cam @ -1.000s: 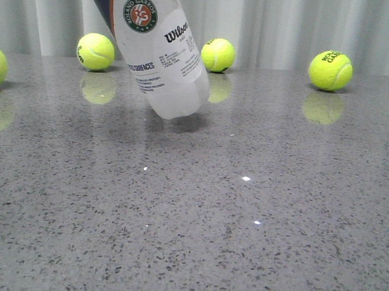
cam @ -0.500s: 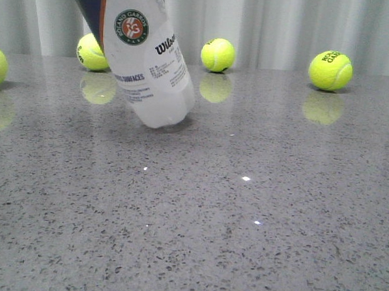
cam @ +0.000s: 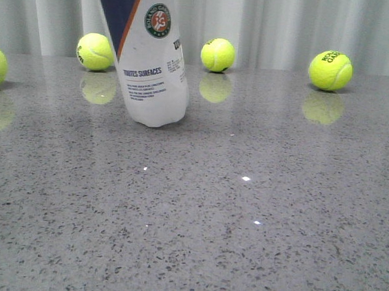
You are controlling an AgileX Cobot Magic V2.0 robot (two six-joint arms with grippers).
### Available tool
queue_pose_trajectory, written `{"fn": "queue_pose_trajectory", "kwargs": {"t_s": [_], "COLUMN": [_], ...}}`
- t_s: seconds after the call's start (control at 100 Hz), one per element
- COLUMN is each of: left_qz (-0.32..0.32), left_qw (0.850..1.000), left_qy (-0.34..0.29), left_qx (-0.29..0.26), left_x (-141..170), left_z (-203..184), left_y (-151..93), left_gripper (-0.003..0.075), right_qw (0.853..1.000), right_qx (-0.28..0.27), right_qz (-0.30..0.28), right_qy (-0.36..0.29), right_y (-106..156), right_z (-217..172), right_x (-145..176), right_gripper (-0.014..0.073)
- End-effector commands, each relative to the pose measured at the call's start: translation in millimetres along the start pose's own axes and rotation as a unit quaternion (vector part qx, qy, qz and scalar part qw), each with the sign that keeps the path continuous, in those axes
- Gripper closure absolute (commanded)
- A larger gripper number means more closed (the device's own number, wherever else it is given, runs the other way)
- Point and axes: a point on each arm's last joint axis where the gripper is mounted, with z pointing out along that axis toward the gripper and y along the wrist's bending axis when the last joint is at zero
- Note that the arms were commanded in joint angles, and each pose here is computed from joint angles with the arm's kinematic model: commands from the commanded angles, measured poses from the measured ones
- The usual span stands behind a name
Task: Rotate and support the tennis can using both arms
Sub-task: 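Lower the can upright onto the table with the left gripper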
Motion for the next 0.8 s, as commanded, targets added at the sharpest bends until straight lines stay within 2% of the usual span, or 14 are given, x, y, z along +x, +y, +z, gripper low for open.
{"fn": "queue_pose_trajectory", "kwargs": {"t_s": [0.0,0.21,0.61,0.7,0.79], "left_qz": [0.000,0.006,0.009,0.019,0.030], "left_qw": [0.996,0.991,0.990,0.989,0.984], "left_qy": [-0.090,-0.137,-0.138,-0.149,-0.177], "left_qx": [0.008,0.001,-0.003,-0.004,-0.004], "left_x": [-16,-24,-24,-25,-25], "left_z": [-25,-27,-28,-34,-41], "left_y": [-7,-6,-5,-9,-15], "left_gripper": [0.0270,0.0270,0.0279,0.0349,0.0502], "right_qw": [0.999,0.999,0.999,0.999,0.999], "right_qx": [-0.010,-0.010,-0.010,-0.010,-0.010], "right_qz": [-0.008,-0.008,-0.008,-0.008,-0.008], "right_qy": [-0.050,-0.050,-0.050,-0.050,-0.050], "right_y": [4,4,4,4,4], "right_z": [-2,-2,-2,-2,-2], "right_x": [-15,-15,-15,-15,-15], "right_gripper": [0.0661,0.0661,0.0661,0.0661,0.0661]}}
